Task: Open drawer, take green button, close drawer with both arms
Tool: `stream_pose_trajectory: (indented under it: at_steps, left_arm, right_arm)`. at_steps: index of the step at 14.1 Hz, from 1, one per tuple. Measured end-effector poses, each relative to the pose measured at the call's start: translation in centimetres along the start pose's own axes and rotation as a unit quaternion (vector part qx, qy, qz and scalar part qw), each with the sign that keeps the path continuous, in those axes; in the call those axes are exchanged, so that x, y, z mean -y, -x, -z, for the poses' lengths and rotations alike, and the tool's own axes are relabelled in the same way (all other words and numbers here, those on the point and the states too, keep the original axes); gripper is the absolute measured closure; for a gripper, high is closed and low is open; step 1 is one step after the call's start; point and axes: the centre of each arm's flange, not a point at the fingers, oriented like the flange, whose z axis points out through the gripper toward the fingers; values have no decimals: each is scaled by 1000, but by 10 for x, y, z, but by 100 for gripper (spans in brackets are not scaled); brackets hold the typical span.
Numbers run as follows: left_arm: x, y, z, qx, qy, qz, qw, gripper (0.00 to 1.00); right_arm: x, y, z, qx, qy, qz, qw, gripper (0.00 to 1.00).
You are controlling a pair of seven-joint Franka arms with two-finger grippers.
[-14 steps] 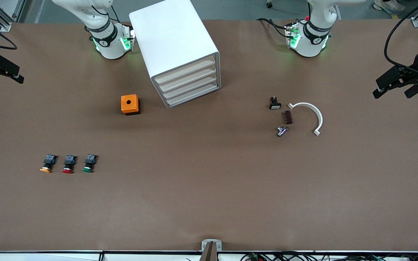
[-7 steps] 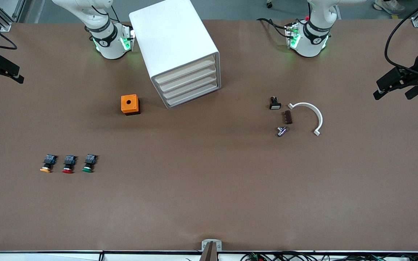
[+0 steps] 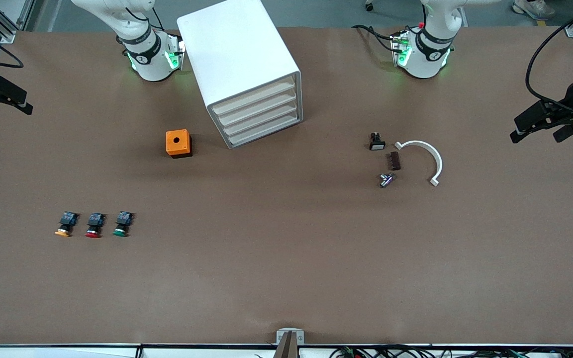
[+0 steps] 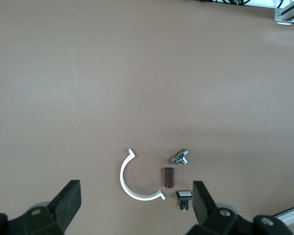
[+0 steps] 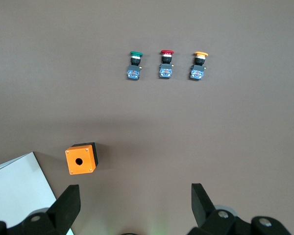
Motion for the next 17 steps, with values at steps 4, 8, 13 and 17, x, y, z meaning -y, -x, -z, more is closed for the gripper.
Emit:
stream_pose_trajectory:
  at_steps: [4,8,13,17]
  left_arm:
    - [-6,-10,2,-6,1,-5,1000,0]
    - [-14,-5,2,17,-22,-19,999,0]
    - [-9,-2,3,33,-25,-14,999,0]
    - [-6,-3,1,35,-26,-11,999,0]
  right_arm:
    - [0,0,0,0,0,0,1000,0]
    - [0,0,0,0,0,0,1000,0]
    - [1,0,0,0,0,1,1000,0]
    - [1,0,0,0,0,1,1000,0]
